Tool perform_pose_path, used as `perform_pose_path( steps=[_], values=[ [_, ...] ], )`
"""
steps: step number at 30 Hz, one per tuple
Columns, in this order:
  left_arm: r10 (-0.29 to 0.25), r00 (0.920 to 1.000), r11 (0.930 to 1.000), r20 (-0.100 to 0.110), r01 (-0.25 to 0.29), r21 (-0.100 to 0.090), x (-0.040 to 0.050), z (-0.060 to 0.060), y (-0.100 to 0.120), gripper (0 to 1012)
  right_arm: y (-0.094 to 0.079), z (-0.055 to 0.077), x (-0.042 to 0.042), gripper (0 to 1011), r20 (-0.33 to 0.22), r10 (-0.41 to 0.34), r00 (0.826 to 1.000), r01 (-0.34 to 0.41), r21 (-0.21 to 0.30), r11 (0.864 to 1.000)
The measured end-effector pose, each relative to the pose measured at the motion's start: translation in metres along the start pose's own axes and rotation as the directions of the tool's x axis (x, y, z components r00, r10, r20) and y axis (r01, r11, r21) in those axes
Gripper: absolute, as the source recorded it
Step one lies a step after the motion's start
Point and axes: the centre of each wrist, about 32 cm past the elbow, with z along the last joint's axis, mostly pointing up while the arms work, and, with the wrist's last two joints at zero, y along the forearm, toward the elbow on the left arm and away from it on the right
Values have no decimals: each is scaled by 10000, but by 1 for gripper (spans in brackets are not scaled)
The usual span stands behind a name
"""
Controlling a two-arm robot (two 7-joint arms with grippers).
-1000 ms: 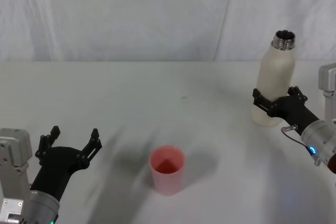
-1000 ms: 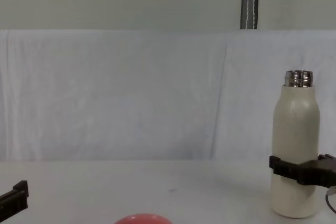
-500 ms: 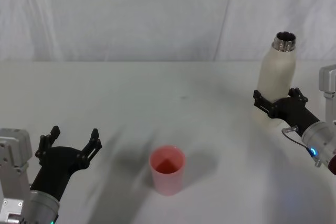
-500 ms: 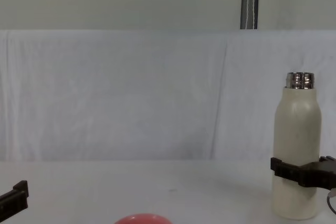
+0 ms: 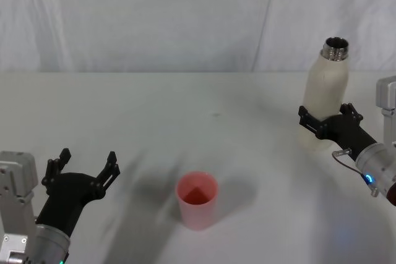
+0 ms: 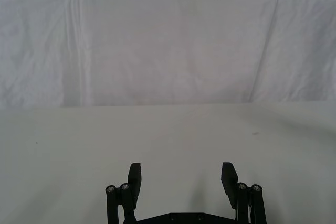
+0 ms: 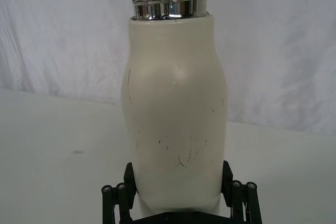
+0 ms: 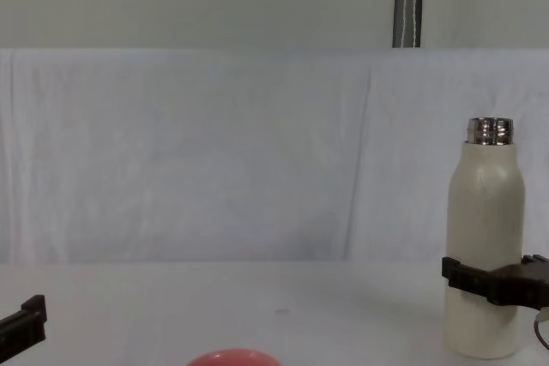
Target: Grasp the thermos with one hand and pour water into the cup lid.
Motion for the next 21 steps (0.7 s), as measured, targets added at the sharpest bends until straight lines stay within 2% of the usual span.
perform_pose_path(
  steps=[14,17,21],
  values=[
    [-1,10000,10000,0,1,0,0,0,0,1001,1,0,-1,952,1,5,10000,-5,4,10000],
    [-1,10000,10000,0,1,0,0,0,0,1001,1,3,-1,1003,2,3,10000,-3,22,10000],
    [-1,10000,10000,0,1,0,0,0,0,1001,2,3,-1,1000,2,4,10000,-4,24,10000]
  ],
)
